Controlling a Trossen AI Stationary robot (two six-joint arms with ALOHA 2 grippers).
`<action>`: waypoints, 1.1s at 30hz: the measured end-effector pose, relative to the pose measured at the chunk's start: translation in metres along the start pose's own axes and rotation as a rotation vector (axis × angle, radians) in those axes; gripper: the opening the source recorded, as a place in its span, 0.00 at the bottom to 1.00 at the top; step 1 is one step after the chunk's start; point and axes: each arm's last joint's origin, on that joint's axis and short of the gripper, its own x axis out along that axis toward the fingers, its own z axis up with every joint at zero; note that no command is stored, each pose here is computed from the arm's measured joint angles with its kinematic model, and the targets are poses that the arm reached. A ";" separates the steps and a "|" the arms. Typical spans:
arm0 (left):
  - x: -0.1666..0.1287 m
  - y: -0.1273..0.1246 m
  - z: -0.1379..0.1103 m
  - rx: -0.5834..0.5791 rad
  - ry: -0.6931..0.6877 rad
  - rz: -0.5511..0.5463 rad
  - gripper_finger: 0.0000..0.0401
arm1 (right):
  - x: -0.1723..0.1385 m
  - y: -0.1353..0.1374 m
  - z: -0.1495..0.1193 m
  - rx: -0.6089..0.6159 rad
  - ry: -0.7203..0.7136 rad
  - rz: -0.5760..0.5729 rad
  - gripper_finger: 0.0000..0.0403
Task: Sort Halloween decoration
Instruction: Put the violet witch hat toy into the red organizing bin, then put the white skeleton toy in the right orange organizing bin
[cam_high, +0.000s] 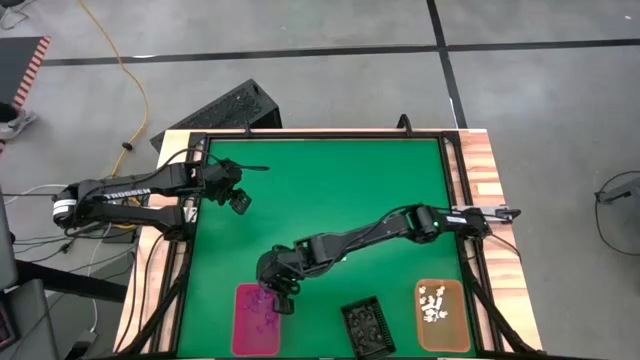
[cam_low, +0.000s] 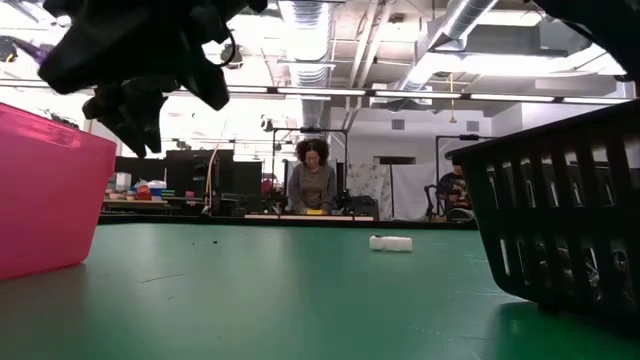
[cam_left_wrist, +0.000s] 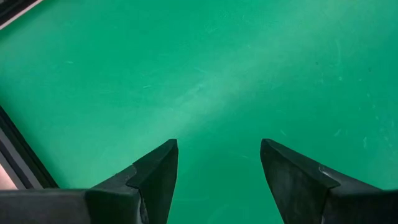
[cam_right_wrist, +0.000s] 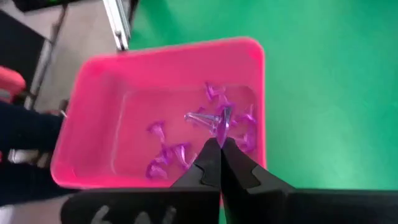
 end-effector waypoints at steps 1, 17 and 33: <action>0.000 0.000 0.000 0.000 -0.002 0.001 0.55 | 0.000 0.001 0.001 -0.005 -0.003 0.009 0.08; 0.000 -0.001 -0.001 0.011 0.032 -0.057 0.55 | -0.035 -0.017 -0.002 0.098 0.184 -0.090 0.41; 0.000 -0.003 -0.001 0.070 0.065 -0.124 0.55 | -0.161 -0.012 -0.041 0.030 0.388 -0.424 0.41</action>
